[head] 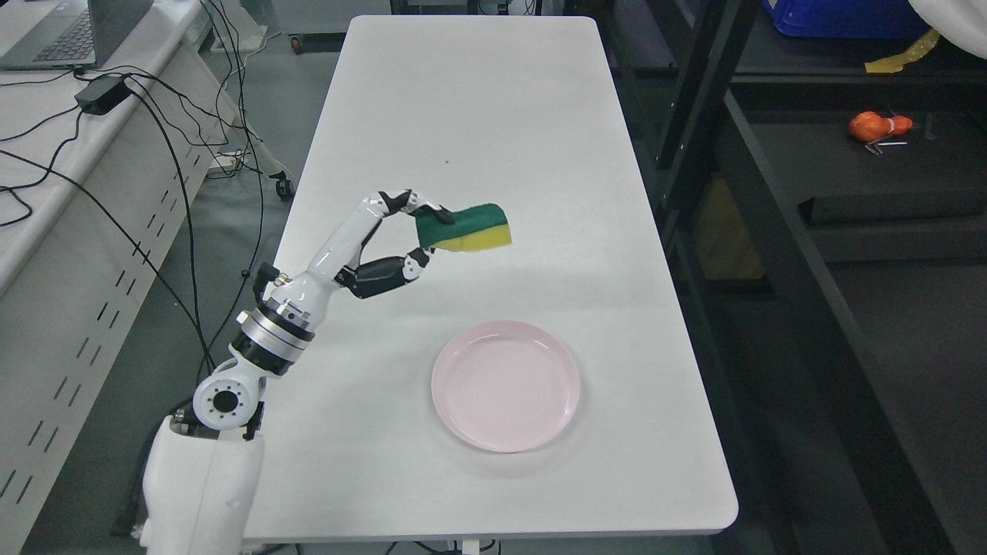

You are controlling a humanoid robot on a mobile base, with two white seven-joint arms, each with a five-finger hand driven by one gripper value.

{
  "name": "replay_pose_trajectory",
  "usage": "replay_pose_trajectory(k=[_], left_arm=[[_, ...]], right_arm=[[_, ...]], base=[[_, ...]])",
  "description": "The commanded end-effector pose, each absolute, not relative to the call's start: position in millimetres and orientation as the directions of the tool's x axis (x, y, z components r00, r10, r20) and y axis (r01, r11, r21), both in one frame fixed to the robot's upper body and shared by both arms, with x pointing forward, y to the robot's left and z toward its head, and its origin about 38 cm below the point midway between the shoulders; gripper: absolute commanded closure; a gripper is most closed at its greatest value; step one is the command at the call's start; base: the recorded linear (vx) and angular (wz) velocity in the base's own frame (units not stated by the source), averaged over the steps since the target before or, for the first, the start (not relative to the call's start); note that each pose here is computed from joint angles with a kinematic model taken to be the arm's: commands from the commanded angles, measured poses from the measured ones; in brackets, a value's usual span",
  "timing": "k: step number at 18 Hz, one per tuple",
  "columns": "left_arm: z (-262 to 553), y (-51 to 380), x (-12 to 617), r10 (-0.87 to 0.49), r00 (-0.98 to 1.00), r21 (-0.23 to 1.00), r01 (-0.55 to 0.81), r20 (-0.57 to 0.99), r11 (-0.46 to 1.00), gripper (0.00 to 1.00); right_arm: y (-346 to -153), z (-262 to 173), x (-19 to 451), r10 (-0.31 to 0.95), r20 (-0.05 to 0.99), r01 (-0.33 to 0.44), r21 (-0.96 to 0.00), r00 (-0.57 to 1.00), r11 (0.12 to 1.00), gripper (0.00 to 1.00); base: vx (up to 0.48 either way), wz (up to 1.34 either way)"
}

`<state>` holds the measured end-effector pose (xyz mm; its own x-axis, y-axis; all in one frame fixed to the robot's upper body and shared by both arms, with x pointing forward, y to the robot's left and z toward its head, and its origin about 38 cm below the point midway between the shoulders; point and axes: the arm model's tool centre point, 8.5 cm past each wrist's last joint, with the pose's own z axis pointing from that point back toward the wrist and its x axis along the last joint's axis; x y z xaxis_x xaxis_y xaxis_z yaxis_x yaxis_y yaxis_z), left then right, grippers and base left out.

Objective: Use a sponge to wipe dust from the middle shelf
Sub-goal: 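Lift the sponge off the plate with the left hand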

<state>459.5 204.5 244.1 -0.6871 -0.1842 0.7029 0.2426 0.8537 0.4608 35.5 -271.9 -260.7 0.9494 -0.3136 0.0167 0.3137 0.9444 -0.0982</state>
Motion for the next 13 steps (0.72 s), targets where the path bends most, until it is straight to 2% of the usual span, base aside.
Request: replay_pose_trajectory(k=[1,5,13], left_arm=[[228,248,456,0.174,-0.601,-0.042,0.227,0.780,0.973,0.98],[206,244,446,0.213,-0.565,-0.086,0.242,0.797,0.966,0.98],[199,236,441,0.217,-0.552,-0.079,0.264,0.805,0.961,0.97]], right_arm=[[-284.4,-260,41,-0.313,0.039,0.316,-0.112,0.949,0.942,0.00],[-284.3,-260,41,-0.315,0.039,0.317,-0.112,0.948,0.942,0.00],[-284.4,-260,41,-0.312,0.039,0.314,-0.112,0.949,0.943,0.00]], base=[[0.000,0.00],[0.000,0.00],[-0.021,0.00]])
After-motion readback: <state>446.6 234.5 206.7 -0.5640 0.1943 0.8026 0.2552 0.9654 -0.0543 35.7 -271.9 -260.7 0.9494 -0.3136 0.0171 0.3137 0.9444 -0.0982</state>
